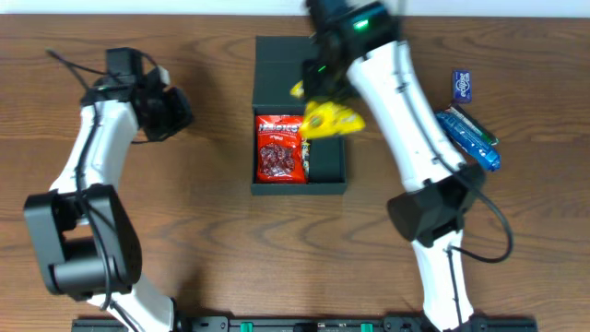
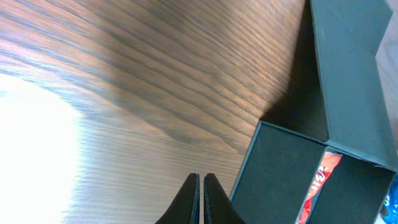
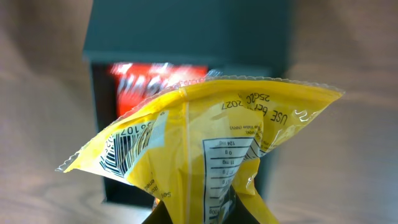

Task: Pack container
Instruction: 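Carry the yellow bag over the box and lower it inside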

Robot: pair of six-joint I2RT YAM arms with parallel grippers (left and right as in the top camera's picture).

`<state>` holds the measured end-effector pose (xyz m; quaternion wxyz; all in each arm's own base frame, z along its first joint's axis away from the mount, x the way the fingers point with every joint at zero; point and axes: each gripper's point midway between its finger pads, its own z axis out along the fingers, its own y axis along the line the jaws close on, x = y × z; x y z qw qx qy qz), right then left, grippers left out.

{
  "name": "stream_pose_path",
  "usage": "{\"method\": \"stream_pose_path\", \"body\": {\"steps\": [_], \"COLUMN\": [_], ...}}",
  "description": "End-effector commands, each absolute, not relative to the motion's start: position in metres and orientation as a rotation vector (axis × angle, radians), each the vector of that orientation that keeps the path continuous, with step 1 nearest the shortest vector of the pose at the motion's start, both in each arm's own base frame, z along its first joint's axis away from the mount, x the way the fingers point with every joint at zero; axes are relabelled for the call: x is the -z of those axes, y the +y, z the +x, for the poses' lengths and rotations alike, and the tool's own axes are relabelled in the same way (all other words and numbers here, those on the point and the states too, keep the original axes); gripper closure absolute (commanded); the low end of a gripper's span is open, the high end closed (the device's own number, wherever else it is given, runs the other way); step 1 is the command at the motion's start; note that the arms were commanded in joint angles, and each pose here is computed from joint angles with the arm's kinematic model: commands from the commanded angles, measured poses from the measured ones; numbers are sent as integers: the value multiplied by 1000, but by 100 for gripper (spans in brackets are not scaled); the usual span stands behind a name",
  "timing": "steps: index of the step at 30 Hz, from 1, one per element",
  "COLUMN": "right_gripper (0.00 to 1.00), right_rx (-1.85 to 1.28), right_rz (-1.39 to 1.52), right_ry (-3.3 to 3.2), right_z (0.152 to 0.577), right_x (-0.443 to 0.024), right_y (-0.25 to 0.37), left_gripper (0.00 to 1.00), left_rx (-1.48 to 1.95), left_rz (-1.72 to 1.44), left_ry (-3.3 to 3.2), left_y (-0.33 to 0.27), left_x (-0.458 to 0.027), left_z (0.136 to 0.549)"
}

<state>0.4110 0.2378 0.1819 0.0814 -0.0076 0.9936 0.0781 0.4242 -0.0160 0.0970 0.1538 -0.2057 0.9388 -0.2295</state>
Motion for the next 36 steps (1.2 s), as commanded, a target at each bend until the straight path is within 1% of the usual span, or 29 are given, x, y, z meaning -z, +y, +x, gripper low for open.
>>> {"method": "stream_pose_path", "body": {"steps": [1, 7, 14, 19, 28, 34, 35, 36], "right_gripper": [99, 99, 99, 99, 99, 99, 94, 83], "right_rx": [-201, -247, -278, -305, -123, -119, -117, -117], "right_rz": [25, 20, 61, 27, 11, 10, 10, 5], "right_ry": [3030, 3060, 3044, 3001, 2880, 2878, 2879, 2881], "right_z": [393, 376, 376, 378, 392, 393, 393, 392], "right_x": [-158, -123, -102, -84, -76, -76, -75, -75], "right_y": [258, 298, 315, 331, 324, 324, 324, 324], "left_gripper": [94, 94, 94, 94, 94, 94, 94, 94], "left_rx": [613, 603, 602, 603, 604, 604, 604, 604], "left_rz": [-530, -532, -525, -526, -530, -531, -531, -531], "left_ry": [2636, 2641, 2648, 2650, 2657, 2658, 2658, 2658], "left_y": [0, 7, 7, 6, 6, 6, 6, 6], "left_x": [-121, -121, -120, -120, -119, -119, -119, -119], "left_z": [427, 424, 423, 422, 421, 420, 420, 420]}}
